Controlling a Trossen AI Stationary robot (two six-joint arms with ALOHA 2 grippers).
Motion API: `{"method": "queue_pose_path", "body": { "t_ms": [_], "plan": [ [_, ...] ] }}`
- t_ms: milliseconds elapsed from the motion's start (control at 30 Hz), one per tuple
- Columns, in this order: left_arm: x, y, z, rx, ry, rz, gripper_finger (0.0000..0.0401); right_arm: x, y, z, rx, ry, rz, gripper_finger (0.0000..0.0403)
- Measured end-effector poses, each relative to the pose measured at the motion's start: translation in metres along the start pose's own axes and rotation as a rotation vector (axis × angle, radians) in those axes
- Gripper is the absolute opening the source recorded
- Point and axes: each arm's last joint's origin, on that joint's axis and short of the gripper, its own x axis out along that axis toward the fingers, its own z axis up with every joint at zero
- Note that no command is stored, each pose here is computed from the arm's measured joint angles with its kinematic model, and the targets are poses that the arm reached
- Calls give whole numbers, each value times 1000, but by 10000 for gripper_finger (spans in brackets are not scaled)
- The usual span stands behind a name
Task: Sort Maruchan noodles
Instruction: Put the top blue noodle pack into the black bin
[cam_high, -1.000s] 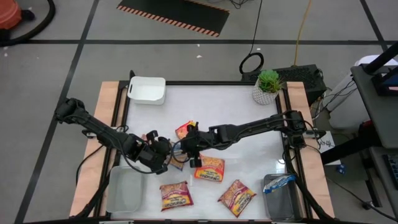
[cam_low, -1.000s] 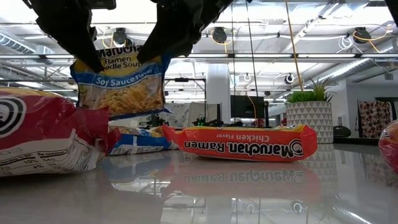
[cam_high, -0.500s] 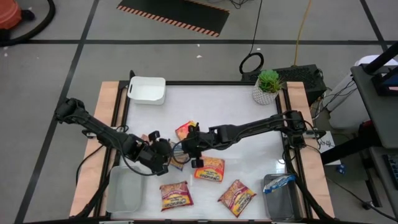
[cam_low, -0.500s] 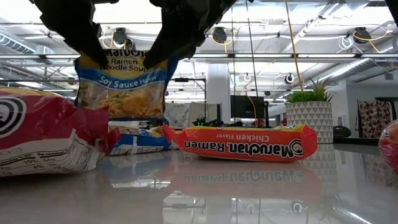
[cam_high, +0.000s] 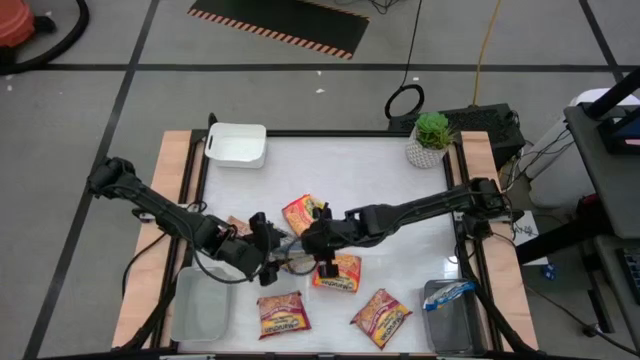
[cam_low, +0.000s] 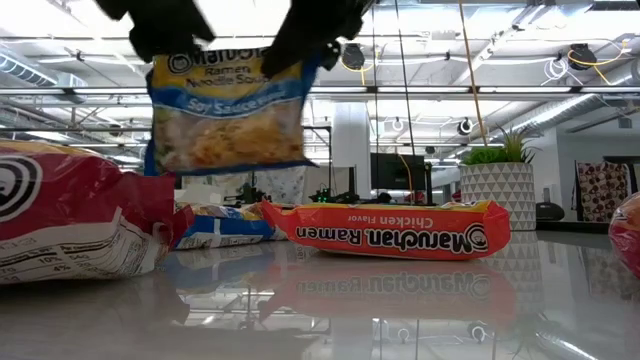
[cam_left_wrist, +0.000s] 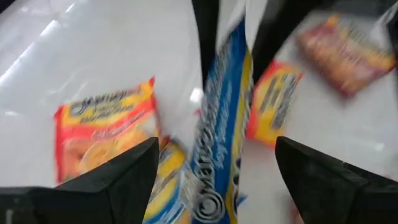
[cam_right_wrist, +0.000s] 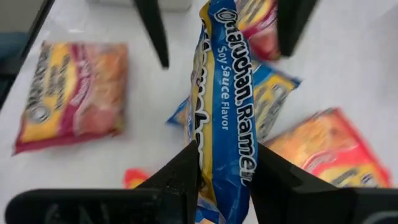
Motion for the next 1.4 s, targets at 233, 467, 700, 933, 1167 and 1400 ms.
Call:
{"method": "queue_pose_path", "body": {
  "t_ms": [233, 467, 700, 933, 1167, 1400],
  "plan": [
    [-12, -26, 7, -70, -160, -133, 326, -14, 44, -12, 16, 89, 61, 98],
    [-32, -51, 2, -109, -295, -183, 326, -56, 94, -24, 1, 120, 136, 98],
    [-40, -63, -5, -201, -349, -177, 326, -125, 132, -41, 34, 50, 60, 98],
    [-24, -79, -14, -214, -349, -190, 326, -179, 163, -66, 56, 3, 85, 98],
    [-12, -88, -14, -253, -378, -223, 326, -209, 179, -87, 82, 39, 146, 98],
    [-5, -97, -19, -290, -392, -255, 326, -232, 192, -110, 84, 92, 181, 98]
  ]
}}
